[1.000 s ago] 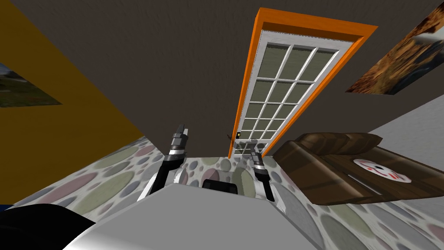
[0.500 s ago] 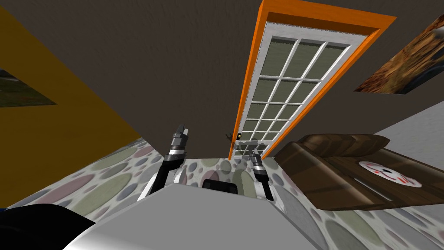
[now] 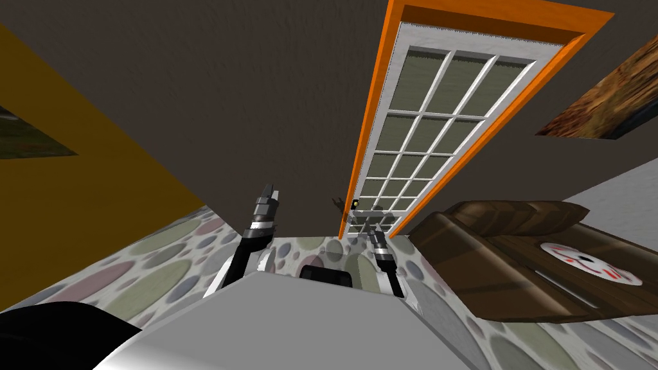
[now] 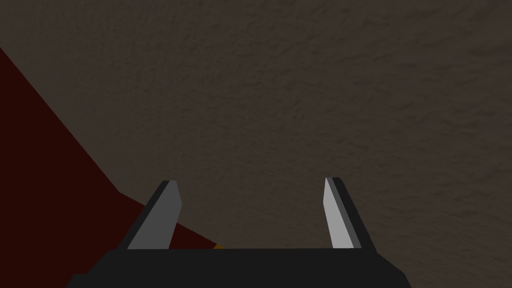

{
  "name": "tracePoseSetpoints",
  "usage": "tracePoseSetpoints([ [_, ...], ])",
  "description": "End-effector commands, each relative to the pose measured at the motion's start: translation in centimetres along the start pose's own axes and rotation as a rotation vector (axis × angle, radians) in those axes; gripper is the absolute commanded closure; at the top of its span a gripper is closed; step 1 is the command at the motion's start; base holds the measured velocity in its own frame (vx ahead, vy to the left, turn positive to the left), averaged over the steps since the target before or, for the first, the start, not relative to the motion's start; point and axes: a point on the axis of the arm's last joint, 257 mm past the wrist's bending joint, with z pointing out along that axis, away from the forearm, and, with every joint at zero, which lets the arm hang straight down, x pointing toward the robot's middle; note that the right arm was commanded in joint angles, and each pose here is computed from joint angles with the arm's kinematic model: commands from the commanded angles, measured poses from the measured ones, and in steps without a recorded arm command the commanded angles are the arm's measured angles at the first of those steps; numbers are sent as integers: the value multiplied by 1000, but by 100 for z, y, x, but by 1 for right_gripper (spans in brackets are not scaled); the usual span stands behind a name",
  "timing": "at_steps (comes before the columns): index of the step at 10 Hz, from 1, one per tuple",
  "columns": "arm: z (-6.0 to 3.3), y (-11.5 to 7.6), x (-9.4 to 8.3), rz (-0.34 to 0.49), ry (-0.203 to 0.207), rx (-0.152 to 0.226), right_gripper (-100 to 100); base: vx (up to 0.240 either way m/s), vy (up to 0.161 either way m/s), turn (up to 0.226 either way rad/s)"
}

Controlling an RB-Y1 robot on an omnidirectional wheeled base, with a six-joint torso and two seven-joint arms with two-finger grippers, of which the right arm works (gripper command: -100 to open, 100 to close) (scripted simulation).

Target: Pull the door open

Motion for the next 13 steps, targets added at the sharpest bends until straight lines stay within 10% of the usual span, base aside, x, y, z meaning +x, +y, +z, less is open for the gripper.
tracePoseSetpoints([
  [1,-37,-75,117,-51,31,7,-100,119,-4,3],
  [13,-390,-435,840,-315,225,21,-100,91,-2,5],
])
